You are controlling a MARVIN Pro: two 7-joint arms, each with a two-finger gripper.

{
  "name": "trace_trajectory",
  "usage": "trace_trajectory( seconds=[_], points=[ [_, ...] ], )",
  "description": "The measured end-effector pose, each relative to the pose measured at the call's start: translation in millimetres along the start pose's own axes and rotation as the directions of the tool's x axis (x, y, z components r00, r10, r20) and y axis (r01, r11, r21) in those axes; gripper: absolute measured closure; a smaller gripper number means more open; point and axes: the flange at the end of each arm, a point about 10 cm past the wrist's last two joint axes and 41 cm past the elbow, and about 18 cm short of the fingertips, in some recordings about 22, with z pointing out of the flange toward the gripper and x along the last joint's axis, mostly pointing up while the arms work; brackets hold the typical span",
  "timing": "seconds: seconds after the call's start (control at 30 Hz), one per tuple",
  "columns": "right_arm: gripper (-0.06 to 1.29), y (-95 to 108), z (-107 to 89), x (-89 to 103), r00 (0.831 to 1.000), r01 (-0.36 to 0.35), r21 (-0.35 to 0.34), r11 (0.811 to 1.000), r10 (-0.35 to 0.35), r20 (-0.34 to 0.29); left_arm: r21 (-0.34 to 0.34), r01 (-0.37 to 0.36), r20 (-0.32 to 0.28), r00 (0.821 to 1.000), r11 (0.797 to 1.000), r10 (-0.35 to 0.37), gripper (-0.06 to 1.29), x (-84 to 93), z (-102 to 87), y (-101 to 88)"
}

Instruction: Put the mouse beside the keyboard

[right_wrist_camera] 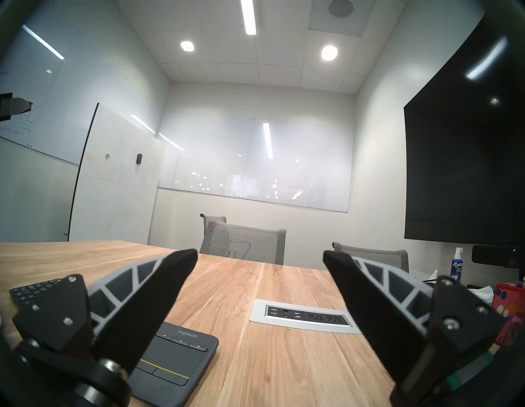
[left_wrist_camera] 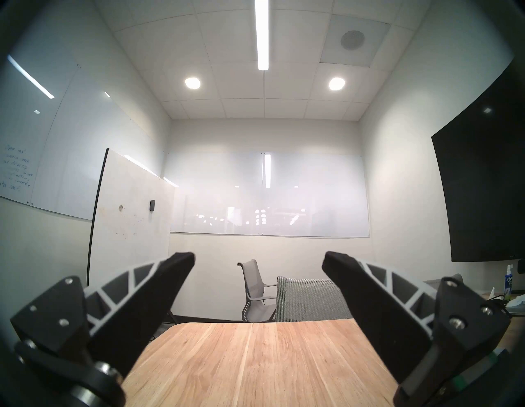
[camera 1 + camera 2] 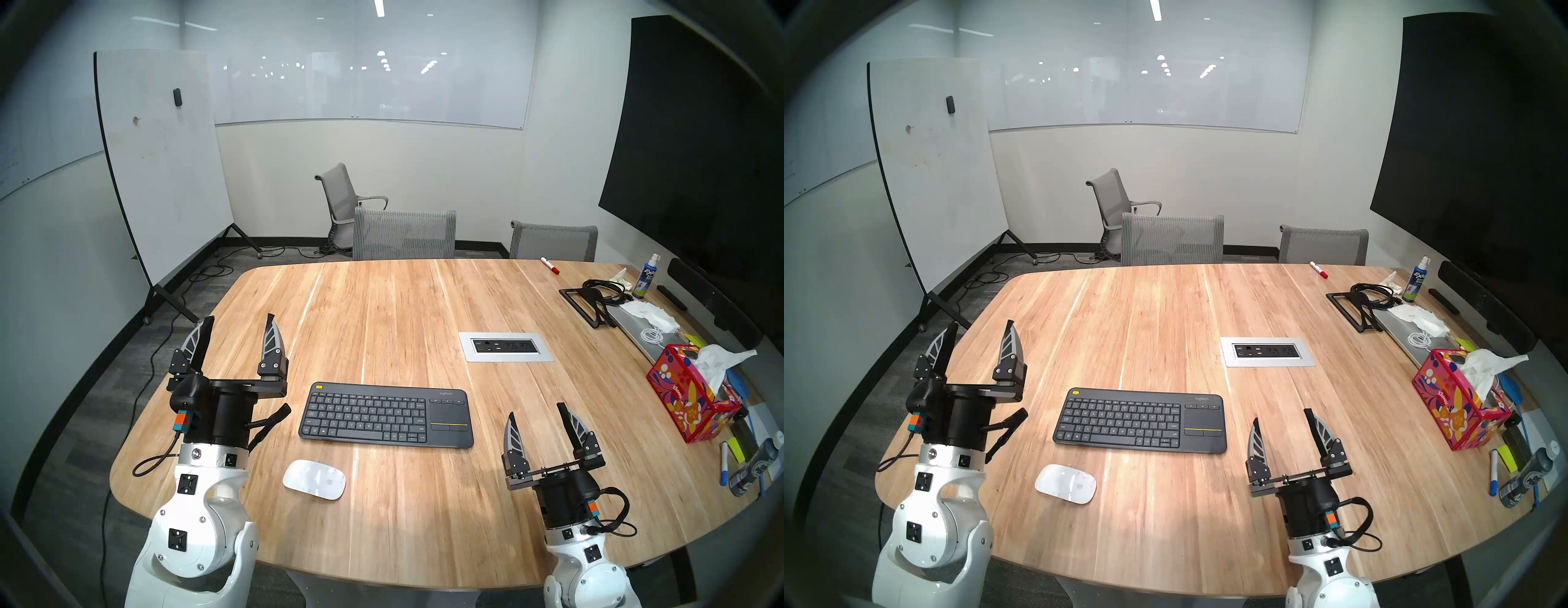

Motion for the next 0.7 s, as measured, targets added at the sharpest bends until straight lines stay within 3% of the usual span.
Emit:
trace_trajectory(
  seconds=[0.3, 0.7],
  points=[
    [0.02, 0.0, -0.1, -0.1, 1.0, 0.0, 0.0, 1.0, 0.0, 0.0, -0.052, -0.015, 0.019, 1.0, 0.999, 0.016, -0.02, -5.1, -9.8, -1.9],
    [0.02, 0.0, -0.1, -0.2, 1.0, 0.0, 0.0, 1.0, 0.0, 0.001, -0.081, -0.121, 0.061, 0.99, 0.989, 0.126, -0.02, -26.6, -17.2, -31.2]
  ],
)
